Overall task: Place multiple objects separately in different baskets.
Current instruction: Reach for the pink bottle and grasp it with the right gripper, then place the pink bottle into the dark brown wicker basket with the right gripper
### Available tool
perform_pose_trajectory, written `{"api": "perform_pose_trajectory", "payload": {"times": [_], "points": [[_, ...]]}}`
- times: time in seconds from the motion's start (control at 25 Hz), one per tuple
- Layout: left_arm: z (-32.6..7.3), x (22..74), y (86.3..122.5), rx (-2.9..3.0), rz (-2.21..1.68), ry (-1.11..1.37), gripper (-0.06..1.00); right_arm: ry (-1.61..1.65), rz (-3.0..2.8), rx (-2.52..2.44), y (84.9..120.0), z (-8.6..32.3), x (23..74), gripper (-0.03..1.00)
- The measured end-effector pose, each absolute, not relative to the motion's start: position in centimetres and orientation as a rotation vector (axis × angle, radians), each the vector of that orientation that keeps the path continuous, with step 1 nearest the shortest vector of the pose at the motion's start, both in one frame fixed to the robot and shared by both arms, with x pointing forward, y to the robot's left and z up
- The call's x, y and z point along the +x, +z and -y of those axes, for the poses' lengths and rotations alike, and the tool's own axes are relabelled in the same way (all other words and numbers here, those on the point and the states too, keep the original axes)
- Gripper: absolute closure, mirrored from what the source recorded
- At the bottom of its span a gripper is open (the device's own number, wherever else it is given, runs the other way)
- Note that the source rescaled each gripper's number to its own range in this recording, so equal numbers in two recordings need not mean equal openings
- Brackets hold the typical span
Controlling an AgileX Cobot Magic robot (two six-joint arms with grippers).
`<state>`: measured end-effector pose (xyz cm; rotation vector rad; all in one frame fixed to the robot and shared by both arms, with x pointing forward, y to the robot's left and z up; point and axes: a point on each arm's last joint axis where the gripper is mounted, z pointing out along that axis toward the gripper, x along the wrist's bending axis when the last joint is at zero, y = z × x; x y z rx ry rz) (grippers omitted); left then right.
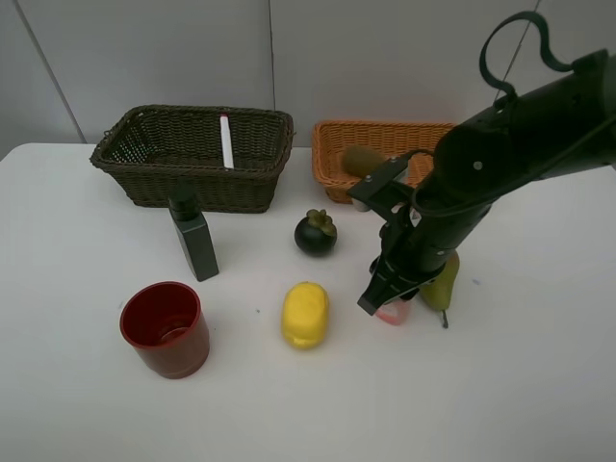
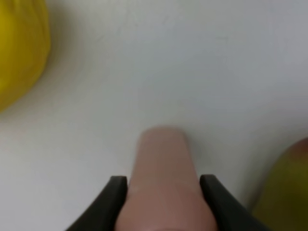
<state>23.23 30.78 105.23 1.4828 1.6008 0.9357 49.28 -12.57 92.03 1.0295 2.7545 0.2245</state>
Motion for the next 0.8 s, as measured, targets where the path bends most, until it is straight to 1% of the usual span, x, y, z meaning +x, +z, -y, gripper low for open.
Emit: {"api": "perform_pose_trajectory", "payload": {"times": [0.24, 0.36, 0.52, 0.8], "points": [[-30.8, 23.2, 105.2, 1.483, -1.601, 0.936, 0.01, 0.217, -2.755, 1.019, 92.1, 12.6, 49.3, 0.75], [-30.8, 23.2, 105.2, 1.483, -1.601, 0.936, 0.01, 0.217, -2.745, 1.010, 93.0, 12.5, 49.5, 0.75], [-30.8, 23.2, 105.2, 1.483, -1.601, 0.936, 0.01, 0.260, -2.708, 1.008, 95.8, 12.4, 49.9, 0.75], [-30.8, 23.2, 105.2, 1.483, -1.601, 0.936, 0.01, 0.383, -2.610, 1.001, 102.4, 11.9, 50.9, 0.75]]}}
